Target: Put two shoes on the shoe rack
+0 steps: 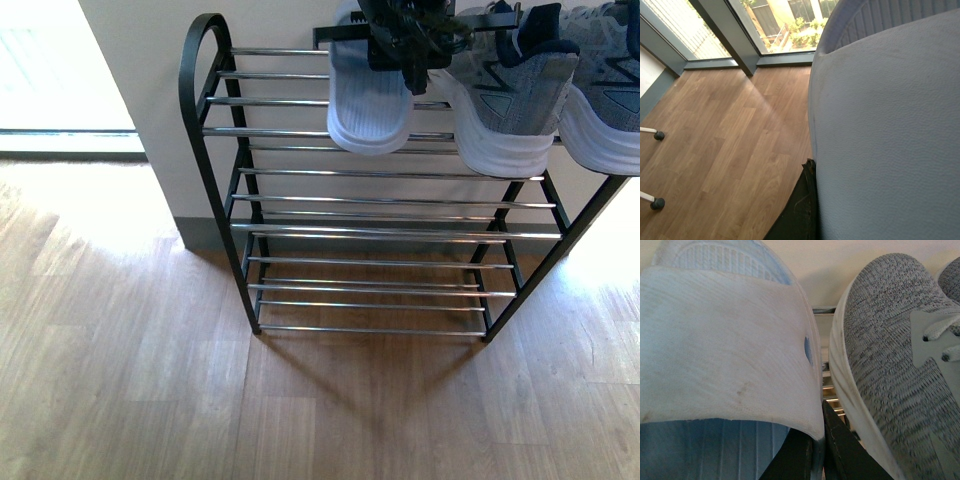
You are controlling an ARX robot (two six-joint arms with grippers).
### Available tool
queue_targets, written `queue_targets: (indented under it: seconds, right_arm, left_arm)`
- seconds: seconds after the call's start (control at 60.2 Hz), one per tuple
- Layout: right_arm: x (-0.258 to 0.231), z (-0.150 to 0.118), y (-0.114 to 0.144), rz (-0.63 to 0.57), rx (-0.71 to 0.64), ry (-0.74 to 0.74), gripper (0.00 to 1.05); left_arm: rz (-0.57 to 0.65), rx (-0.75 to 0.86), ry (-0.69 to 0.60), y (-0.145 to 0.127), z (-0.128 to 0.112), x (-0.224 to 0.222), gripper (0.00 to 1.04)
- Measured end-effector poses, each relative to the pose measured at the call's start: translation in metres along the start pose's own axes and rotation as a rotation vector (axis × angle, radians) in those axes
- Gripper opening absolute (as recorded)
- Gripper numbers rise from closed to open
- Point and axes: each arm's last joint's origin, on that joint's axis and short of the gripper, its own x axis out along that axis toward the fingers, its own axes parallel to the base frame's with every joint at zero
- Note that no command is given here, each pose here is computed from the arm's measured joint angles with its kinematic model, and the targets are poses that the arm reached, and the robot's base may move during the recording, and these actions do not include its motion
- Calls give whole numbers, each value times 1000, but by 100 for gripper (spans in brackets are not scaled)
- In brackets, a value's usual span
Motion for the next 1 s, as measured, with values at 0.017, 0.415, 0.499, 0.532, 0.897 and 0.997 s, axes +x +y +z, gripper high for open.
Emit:
queue_targets:
  seconds: [0.017,0.415,0.499,0.532,0.897,0.997]
  right_arm:
    - [4,-1,-1,-9,-4,1,2]
    - [14,-14,-13,-80,-76,-22,2]
    - [13,-15,-14,-83,-85,-17,2]
    - [12,-15,-15,-82,-87,-21,2]
    - [-37,-3,-20,13,-51,-68,55]
    - [-57,7,-19,59,-24,-89,72]
  left_arm:
    - [0,0,0,0,0,0,2]
    - [0,0,0,0,0,0,2]
    - [0,0,0,0,0,0,2]
    - [0,0,0,0,0,0,2]
    - [0,0,0,0,0,0,2]
    - [0,0,0,0,0,0,2]
